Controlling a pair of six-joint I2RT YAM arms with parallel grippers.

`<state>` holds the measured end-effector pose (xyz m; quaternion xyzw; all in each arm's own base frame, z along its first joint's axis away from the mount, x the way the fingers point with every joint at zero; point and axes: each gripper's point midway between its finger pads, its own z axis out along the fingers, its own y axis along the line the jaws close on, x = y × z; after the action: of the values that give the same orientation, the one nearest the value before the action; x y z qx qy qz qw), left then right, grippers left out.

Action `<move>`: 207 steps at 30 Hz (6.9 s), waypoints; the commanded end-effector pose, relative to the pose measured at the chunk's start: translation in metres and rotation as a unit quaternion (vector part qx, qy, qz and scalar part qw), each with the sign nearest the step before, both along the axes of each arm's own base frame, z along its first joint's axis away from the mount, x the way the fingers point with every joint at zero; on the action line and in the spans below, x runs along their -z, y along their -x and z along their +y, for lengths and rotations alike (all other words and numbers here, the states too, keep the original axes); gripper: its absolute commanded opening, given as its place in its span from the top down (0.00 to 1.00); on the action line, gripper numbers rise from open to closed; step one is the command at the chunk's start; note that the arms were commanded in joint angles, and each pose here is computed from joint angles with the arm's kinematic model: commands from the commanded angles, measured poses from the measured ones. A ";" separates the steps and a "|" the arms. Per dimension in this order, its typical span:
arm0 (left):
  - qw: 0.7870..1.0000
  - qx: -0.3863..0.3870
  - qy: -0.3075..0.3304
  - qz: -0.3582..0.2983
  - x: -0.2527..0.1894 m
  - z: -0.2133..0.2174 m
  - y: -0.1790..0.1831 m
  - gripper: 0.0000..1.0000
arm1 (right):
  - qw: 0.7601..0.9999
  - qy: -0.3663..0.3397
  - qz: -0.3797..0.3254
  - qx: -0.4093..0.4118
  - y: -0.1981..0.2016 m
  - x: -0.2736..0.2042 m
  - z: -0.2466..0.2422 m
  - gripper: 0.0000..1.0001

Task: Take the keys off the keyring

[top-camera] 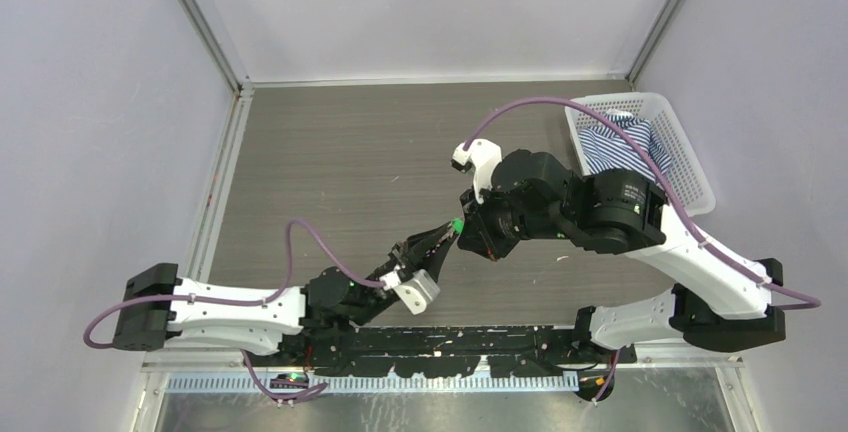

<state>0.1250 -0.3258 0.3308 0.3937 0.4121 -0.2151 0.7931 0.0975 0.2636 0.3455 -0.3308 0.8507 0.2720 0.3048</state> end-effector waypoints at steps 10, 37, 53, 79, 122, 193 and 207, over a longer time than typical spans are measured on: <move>0.996 -0.050 0.010 -0.078 -0.023 0.025 -0.014 1.00 | 0.988 -0.081 -0.104 0.080 -0.056 -0.025 0.007 0.99; 0.978 -0.157 0.018 0.136 0.012 0.042 -0.123 1.00 | 0.962 -0.226 -0.144 -0.055 -0.023 -0.070 0.027 0.99; 0.994 -0.095 0.035 0.051 -0.016 0.048 -0.115 1.00 | 0.976 -0.135 -0.169 0.010 -0.042 -0.035 -0.004 0.99; 0.997 -0.007 -0.059 -0.043 -0.017 0.036 -0.055 1.00 | 0.977 -0.126 -0.171 -0.030 -0.040 -0.062 0.010 0.99; 0.998 0.015 -0.014 -0.052 -0.040 0.039 -0.032 1.00 | 0.982 -0.065 -0.178 0.002 -0.071 -0.045 0.010 0.99; 0.997 0.012 0.081 0.016 -0.093 0.062 -0.050 1.00 | 0.969 -0.038 -0.244 0.015 -0.052 -0.024 0.030 0.97; 0.999 0.028 0.040 -0.004 -0.084 0.053 -0.045 1.00 | 0.964 -0.148 -0.219 0.037 -0.060 -0.040 0.025 0.99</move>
<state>0.1767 -0.2819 0.3809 0.3949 0.4298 -0.2462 0.7738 0.1547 0.2881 0.3541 -0.3468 0.7483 0.2562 0.5042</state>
